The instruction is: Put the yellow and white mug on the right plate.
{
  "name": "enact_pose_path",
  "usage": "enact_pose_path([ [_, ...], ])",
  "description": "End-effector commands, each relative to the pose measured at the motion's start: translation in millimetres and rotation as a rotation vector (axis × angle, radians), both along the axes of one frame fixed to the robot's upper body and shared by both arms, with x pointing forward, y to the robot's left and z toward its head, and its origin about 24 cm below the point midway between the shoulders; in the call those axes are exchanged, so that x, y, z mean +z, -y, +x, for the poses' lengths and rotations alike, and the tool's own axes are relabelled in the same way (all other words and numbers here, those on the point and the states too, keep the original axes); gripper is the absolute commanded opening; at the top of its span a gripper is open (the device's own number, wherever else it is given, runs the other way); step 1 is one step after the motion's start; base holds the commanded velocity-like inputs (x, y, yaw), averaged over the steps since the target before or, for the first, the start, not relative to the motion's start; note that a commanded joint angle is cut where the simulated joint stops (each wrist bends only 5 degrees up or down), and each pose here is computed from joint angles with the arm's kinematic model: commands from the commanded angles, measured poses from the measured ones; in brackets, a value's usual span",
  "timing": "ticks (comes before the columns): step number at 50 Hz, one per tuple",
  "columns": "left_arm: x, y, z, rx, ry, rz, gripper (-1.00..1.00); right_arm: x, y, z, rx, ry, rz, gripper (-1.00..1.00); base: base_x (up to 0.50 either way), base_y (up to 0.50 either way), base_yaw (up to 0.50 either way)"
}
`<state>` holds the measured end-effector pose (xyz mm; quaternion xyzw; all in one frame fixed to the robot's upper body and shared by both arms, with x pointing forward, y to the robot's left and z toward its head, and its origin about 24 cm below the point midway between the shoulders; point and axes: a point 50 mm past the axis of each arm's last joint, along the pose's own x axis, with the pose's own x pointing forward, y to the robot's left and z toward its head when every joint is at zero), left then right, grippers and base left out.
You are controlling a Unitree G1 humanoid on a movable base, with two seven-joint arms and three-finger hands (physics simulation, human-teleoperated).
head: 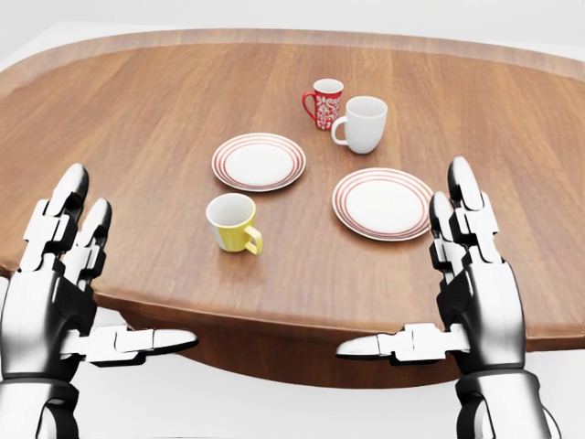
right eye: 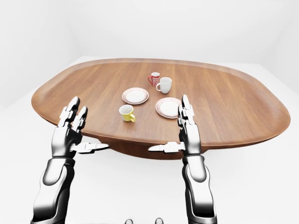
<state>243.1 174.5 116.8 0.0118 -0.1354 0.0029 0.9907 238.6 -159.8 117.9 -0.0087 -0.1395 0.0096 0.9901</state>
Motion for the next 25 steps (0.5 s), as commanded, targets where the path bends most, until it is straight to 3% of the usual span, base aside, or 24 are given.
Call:
enact_pose_path([
  [1,3.8,-0.2,-1.7,-0.001,0.017,0.002,0.88,2.4,0.1,-0.8,0.005,0.010,-0.004,1.00,0.00,0.00,0.50],
  [12,2.3,-0.5,-0.8,-0.001,0.010,0.001,0.88,-0.3,0.5,1.1,-0.006,-0.002,-0.018,1.00,0.00,0.00,0.50],
  [20,3.1,-0.7,-0.9,-0.001,0.014,0.001,0.87,3.5,-6.3,-3.9,0.038,0.016,-0.025,1.00,0.00,0.00,0.00],
  [25,3.5,-2.2,0.1,0.003,0.015,0.001,0.88,1.3,-5.4,-3.1,0.042,0.006,-0.010,1.00,0.41,0.13,0.00],
])
